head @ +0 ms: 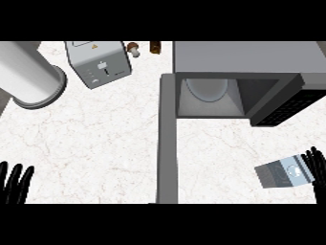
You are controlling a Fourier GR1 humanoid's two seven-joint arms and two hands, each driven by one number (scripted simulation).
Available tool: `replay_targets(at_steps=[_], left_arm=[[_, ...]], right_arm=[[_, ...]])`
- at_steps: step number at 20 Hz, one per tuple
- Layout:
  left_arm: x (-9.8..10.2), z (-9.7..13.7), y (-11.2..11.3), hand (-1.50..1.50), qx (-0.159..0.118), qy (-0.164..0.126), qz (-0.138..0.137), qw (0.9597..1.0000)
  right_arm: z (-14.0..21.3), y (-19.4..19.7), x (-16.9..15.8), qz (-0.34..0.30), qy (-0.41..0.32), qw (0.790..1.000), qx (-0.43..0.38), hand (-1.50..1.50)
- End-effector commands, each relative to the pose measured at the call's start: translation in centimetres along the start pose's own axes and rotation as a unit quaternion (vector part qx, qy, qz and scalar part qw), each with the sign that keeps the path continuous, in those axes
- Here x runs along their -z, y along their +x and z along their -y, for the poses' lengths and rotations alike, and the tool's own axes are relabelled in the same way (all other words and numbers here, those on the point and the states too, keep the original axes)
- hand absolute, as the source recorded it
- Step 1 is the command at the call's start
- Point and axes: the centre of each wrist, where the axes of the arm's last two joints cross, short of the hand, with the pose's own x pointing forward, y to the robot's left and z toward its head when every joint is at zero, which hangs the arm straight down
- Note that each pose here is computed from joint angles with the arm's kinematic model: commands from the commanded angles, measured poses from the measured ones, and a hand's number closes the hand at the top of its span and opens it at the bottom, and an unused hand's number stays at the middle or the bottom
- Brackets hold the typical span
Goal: Pick up the milk, place it into the microwave and close the microwave
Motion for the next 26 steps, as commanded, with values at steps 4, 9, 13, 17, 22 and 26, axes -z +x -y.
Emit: replay_targets(at_steps=[4, 9, 13, 17, 22, 26], left_arm=[[-1.1, 0.9, 1.3, -1.5, 0.0, -0.011, 0.0, 0.9999], [-1.1, -0.5, -1.3, -1.5, 0.001, 0.001, -0.006, 1.0], [-0.6, -0.5, -0.6, -1.5, -0.004, 0.004, -0.001, 1.0], [0.4, -0.2, 0.4, -1.5, -0.003, 0.013, 0.002, 0.9999], [-1.2, 0.6, -2.3, -1.5, 0.0, -0.002, -0.002, 1.0], [-1.4, 0.7, 0.0, -1.5, 0.0, 0.005, -0.003, 1.0]], right_arm=[[0.9, -2.4, -1.1, 0.009, 0.018, 1.0, -0.001, -1.5], [0.1, -3.9, -0.2, 0.023, 0.024, 0.999, -0.008, -1.5], [0.3, -3.3, 3.0, 0.043, 0.032, 0.999, 0.009, -1.5], [-2.7, -4.0, 2.1, 0.045, 0.047, 0.998, 0.016, -1.5], [-1.6, -4.8, 2.2, 0.023, 0.034, 0.998, 0.036, -1.5], [-2.4, -4.5, 4.0, 0.032, 0.023, 0.999, 0.026, -1.5]])
